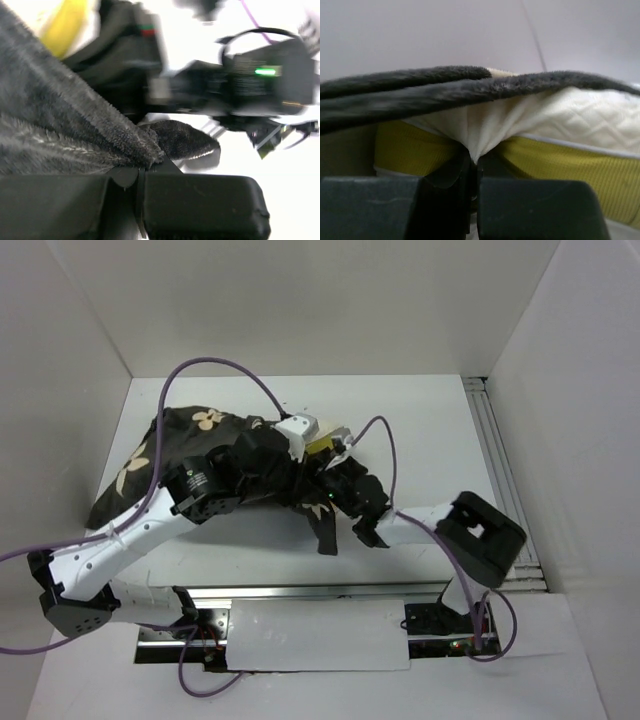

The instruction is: Put the pillow into the pillowcase

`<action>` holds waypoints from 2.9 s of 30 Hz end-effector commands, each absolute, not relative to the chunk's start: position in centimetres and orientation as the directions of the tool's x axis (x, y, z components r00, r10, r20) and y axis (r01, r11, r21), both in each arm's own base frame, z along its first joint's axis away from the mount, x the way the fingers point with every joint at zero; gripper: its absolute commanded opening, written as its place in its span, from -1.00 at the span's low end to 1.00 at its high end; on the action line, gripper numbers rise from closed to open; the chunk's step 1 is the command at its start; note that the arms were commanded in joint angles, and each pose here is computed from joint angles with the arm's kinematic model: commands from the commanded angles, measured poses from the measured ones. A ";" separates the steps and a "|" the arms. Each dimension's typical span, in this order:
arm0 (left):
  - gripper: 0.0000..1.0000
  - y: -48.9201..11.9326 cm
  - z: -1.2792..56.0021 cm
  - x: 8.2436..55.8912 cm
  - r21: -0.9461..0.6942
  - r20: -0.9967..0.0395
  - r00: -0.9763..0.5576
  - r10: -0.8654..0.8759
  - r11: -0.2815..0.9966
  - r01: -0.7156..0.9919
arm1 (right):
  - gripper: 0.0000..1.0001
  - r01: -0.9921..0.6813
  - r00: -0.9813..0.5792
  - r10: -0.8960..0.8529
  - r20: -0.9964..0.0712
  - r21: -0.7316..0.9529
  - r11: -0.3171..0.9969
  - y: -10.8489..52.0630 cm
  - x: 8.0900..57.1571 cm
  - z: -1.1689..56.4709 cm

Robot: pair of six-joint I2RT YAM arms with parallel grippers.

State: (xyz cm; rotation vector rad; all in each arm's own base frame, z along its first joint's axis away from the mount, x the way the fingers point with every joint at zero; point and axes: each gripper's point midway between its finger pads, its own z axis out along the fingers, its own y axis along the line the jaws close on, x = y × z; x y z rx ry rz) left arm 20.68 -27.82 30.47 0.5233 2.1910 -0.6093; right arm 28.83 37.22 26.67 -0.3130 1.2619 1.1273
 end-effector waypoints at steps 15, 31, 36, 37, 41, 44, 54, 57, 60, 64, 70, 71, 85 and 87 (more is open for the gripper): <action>-0.34 -33.4 27.7 16.9 -0.344 -0.682 -0.648 0.339 0.633 0.693 | -0.54 -0.756 -0.397 0.222 -0.891 0.454 0.471 39.5 24.6 9.6; 1.00 -27.4 27.0 31.3 -0.190 -0.709 -0.698 0.103 0.925 0.329 | 0.93 -0.446 -0.446 0.071 -0.892 0.291 0.846 24.5 24.5 12.1; 1.00 -26.6 20.8 37.0 0.018 -0.597 -0.780 0.189 0.975 0.223 | 0.87 -0.325 -0.462 0.170 -0.870 0.345 0.881 21.5 27.6 14.8; 1.00 -26.3 19.8 37.0 0.049 -0.570 -0.796 0.205 0.975 0.216 | 0.84 -0.343 -0.482 0.166 -0.860 0.360 0.868 21.9 27.6 14.7; 1.00 -23.3 16.5 38.4 0.185 -0.479 -0.855 0.199 0.975 0.123 | 0.54 -0.325 -0.551 0.156 -0.820 0.383 0.864 21.1 28.6 13.3; 1.00 -21.4 14.9 38.4 0.250 -0.434 -0.879 0.195 0.964 0.091 | 0.51 -0.320 -0.569 0.176 -0.803 0.414 0.852 20.8 29.2 12.9; 0.54 -16.4 11.0 37.0 0.442 -0.333 -0.933 0.135 0.897 -0.028 | 0.55 -0.458 -0.580 0.088 -0.810 0.413 0.787 24.1 29.6 12.1; -0.45 -15.9 9.4 37.6 0.445 -0.300 -0.946 0.123 0.895 -0.024 | 0.58 -0.505 -0.549 0.033 -0.835 0.363 0.784 25.0 30.4 12.1; -1.00 -16.0 10.8 38.2 0.410 -0.341 -0.935 0.102 0.911 -0.050 | 0.58 -0.581 -0.504 -0.041 -0.863 0.303 0.756 27.4 31.0 12.7; -1.00 -14.9 17.4 38.9 0.380 -0.530 -0.845 0.074 0.912 -0.158 | 0.58 -0.651 -0.471 -0.114 -0.875 0.257 0.714 30.1 31.4 12.6; -1.00 -11.9 24.1 38.3 0.260 -0.675 -0.738 -0.008 0.933 -0.248 | 0.39 -0.716 -0.462 -0.171 -0.870 0.252 0.651 34.5 31.6 11.1; -1.00 -12.1 24.6 38.3 0.234 -0.690 -0.724 -0.012 0.943 -0.238 | 0.32 -0.728 -0.450 -0.169 -0.877 0.250 0.639 35.3 31.6 11.4; -1.00 -11.2 25.8 37.6 0.203 -0.700 -0.713 -0.039 0.947 -0.251 | 0.42 -0.692 -0.351 0.035 -0.936 0.285 0.663 39.3 35.2 13.8; -1.00 -11.2 26.1 37.5 0.191 -0.702 -0.711 -0.043 0.950 -0.247 | 0.42 -0.672 -0.337 0.063 -0.939 0.287 0.682 40.0 36.6 14.1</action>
